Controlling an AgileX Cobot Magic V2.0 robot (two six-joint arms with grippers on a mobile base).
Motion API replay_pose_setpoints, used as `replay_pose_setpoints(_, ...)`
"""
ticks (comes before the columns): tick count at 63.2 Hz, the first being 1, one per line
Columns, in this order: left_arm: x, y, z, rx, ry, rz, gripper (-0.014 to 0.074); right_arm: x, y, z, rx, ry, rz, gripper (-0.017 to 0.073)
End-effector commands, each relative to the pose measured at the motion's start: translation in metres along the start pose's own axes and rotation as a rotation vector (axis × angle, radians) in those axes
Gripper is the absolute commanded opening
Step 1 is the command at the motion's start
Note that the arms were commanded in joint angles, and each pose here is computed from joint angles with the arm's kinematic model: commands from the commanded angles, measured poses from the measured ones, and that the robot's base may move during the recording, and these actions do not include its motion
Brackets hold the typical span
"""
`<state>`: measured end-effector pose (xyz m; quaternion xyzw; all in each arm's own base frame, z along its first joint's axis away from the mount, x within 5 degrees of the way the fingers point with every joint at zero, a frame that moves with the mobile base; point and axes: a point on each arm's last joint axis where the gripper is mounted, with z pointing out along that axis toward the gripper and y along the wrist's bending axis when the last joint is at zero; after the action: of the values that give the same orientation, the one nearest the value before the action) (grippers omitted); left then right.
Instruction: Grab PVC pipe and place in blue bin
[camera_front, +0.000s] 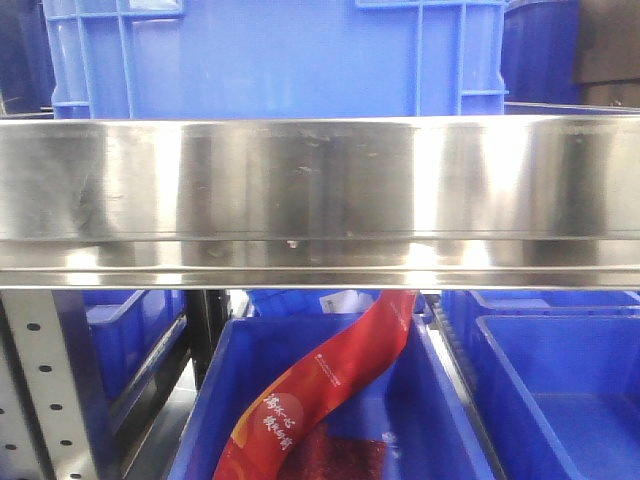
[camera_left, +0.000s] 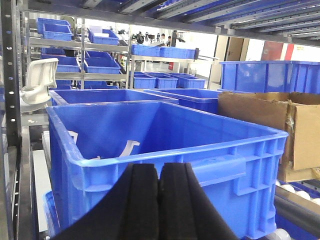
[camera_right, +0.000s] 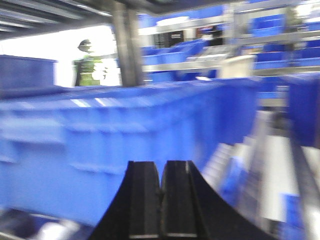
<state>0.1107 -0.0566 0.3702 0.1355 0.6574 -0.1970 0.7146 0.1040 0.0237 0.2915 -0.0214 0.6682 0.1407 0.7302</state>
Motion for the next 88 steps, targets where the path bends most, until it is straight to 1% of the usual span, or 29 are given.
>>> replay_pose_setpoints(1,-0.003,-0.001,-0.002,0.007,-0.03,-0.001,-0.0111,0.014,-0.009,-0.013,0.063,-0.03,-0.018,-0.0169)
replay_pose_setpoints(6,-0.003,-0.001,-0.002,0.007,-0.032,-0.001,-0.0111,0.033,-0.017,-0.025,0.133,-0.009,-0.023,-0.0169)
replay_pose_setpoints(11,-0.003,-0.001,-0.002,0.007,-0.032,-0.001,-0.0111,0.053,-0.023,-0.034,0.181,0.018,-0.025,-0.0169)
replay_pose_setpoints(17,-0.003,-0.001,-0.002,0.007,-0.032,-0.001,-0.0111,0.068,-0.027,-0.042,0.216,0.017,-0.027,-0.0169)
replay_pose_setpoints(20,-0.003,-0.001,-0.002,0.007,-0.032,-0.001,-0.0111,0.066,-0.027,-0.044,0.22,-0.008,-0.033,-0.0169)
replay_pose_setpoints(23,-0.003,-0.001,-0.002,0.007,-0.032,-0.001,-0.0111,0.072,-0.027,-0.047,0.229,0.047,-0.039,-0.0169)
replay_pose_setpoints(29,-0.003,-0.001,-0.002,0.007,-0.032,-0.001,-0.0111,0.073,-0.027,-0.052,0.237,0.058,-0.072,-0.0169)
replay_pose_setpoints(33,-0.003,-0.001,-0.002,0.007,-0.032,-0.001,-0.0111,0.071,-0.026,-0.056,0.236,0.023,-0.093,-0.0169)
replay_pose_setpoints(36,-0.003,-0.001,-0.002,0.007,-0.032,-0.001,-0.0111,0.069,-0.024,-0.06,0.233,-0.013,-0.119,-0.0169)
replay_pose_setpoints(38,-0.003,-0.001,-0.002,0.007,-0.032,-0.001,-0.0111,0.069,-0.025,-0.06,0.238,-0.014,-0.127,-0.0169)
replay_pose_setpoints(88,-0.004,-0.001,-0.002,0.008,-0.038,-0.001,-0.0111,0.07,-0.025,-0.06,0.243,0.001,-0.128,-0.0169)
